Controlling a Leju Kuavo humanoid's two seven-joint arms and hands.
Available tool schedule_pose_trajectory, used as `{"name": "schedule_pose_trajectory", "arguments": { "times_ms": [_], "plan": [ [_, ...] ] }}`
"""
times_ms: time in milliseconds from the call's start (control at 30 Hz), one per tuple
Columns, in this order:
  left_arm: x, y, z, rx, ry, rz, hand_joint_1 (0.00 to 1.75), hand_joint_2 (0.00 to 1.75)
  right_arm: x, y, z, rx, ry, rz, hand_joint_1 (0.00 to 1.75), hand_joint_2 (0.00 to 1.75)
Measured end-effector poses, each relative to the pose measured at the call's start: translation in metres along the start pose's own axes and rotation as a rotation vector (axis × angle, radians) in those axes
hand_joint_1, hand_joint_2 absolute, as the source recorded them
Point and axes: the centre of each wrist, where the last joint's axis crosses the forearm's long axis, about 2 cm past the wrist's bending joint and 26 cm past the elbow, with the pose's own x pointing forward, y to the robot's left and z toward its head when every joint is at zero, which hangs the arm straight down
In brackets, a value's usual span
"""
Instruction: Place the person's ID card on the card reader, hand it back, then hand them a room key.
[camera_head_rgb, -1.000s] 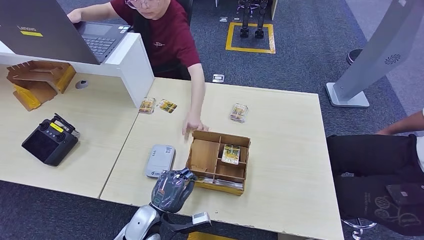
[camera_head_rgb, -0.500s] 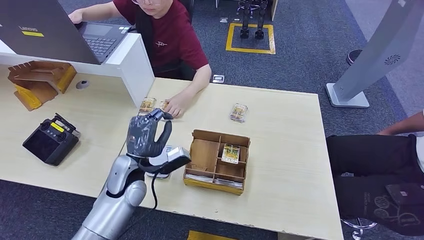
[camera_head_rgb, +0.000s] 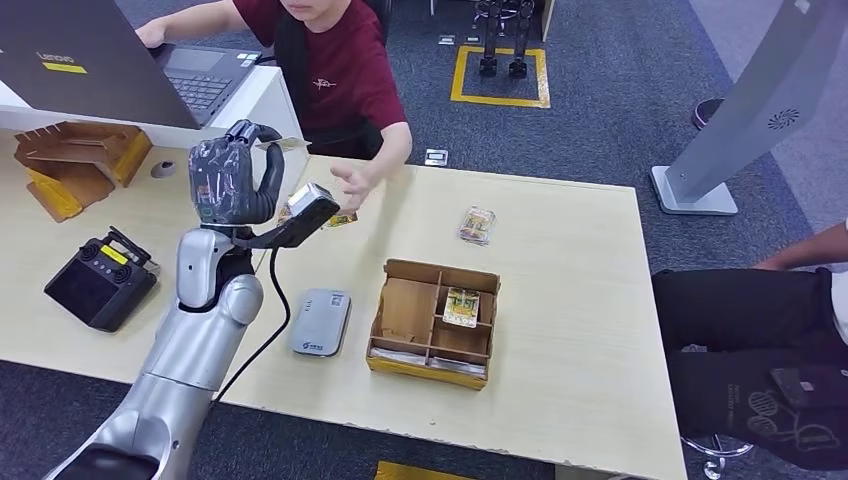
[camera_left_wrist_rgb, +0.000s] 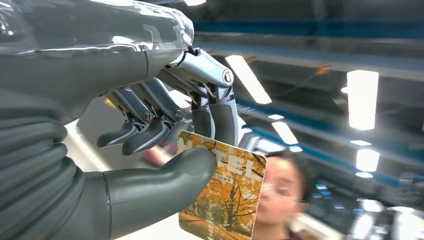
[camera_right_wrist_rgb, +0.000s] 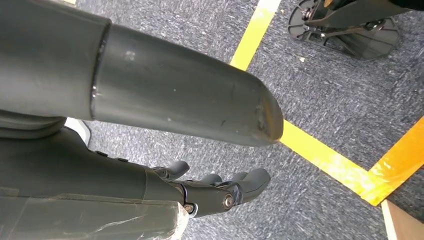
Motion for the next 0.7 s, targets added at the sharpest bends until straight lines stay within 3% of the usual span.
{"name": "schedule_pose_trajectory", "arguments": {
  "times_ms": [367,667,700],
  "plan": [
    [-0.023,-0.018,-0.009,-0.06,0.132,0.122,1.75,1.75,0.002,0.0,0.0,0.008,-0.01,0.016,0.0,0.0],
    [-0.029,-0.028,-0.005,-0.091,0.168,0.146,1.75,1.75,0.003,-0.001,-0.001,0.005,-0.018,0.025,0.0,0.0],
    [-0.029,-0.029,-0.005,-0.094,0.171,0.148,1.67,1.75,0.003,-0.001,-0.001,0.006,-0.016,0.025,0.0,0.0]
  ]
}}
